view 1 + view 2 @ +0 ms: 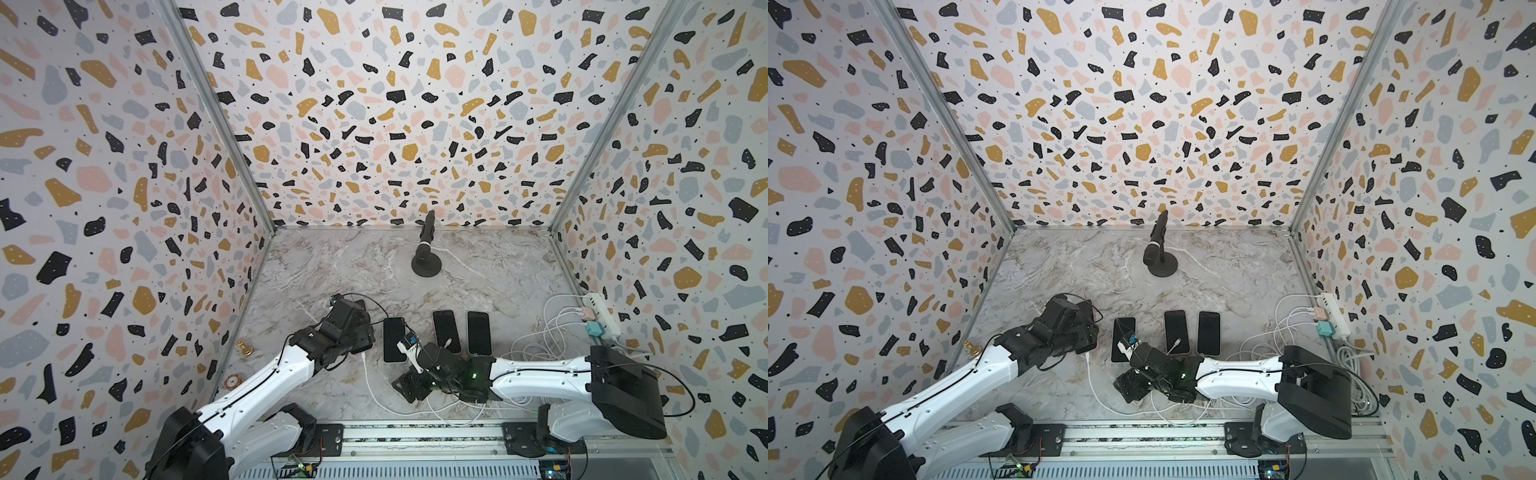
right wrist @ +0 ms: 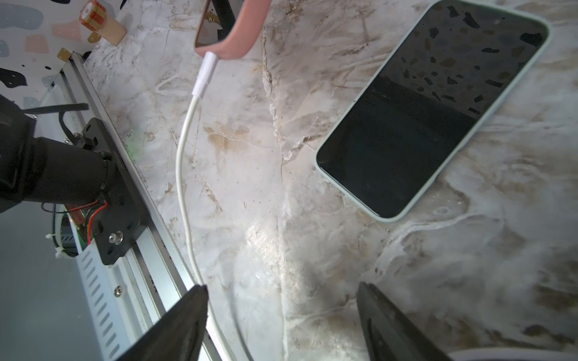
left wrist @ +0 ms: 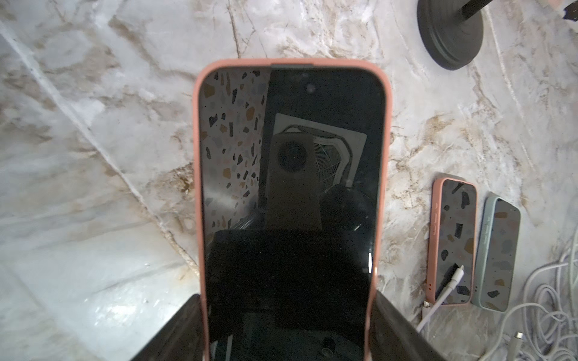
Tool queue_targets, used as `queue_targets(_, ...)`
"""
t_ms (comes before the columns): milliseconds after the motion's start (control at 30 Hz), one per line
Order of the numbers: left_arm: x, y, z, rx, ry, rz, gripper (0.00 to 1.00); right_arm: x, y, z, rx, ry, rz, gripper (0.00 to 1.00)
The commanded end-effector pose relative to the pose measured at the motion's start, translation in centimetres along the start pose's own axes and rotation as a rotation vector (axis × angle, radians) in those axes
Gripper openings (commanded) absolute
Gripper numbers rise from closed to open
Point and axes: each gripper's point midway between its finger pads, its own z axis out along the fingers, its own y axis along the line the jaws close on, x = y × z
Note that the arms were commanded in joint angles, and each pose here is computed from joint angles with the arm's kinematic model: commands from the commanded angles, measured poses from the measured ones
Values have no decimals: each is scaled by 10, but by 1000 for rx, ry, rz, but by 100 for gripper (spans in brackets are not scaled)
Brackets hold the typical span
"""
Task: Unplug the charging cable from the phone
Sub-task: Remove the charging cable from the phone.
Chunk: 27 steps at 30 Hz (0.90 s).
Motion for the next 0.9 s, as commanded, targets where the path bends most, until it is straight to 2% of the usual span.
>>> queue_targets(0, -9, -13, -6, 72, -46, 33, 55, -21, 12, -1, -19, -51, -47, 82)
queue_targets(167, -11, -18, -12, 104, -57, 36, 54, -18, -9, 8, 102, -29, -102, 79)
queue_targets(267, -12, -19, -16, 117, -66, 35, 55, -26, -17, 5, 129, -119, -118, 79)
queue_targets(367, -11, -20, -19, 133, -70, 35, 55, -34, -7, 3, 70, -171, -144, 79)
queue_targets(467, -12, -22, -21, 152, -78, 35, 55, -33, 19, 12, -61, -106, -179, 79)
queue_targets(600, -15, -26, -25, 176, -97, 21, 55, -32, 44, 22, -208, -113, -183, 71)
queue_targets(667, -17, -27, -28, 189, -110, 14, 56, -33, 52, 25, -258, -127, -177, 68)
queue_targets(867, -18, -25, -30, 189, -124, 15, 56, -24, 73, 31, -370, -91, -174, 65)
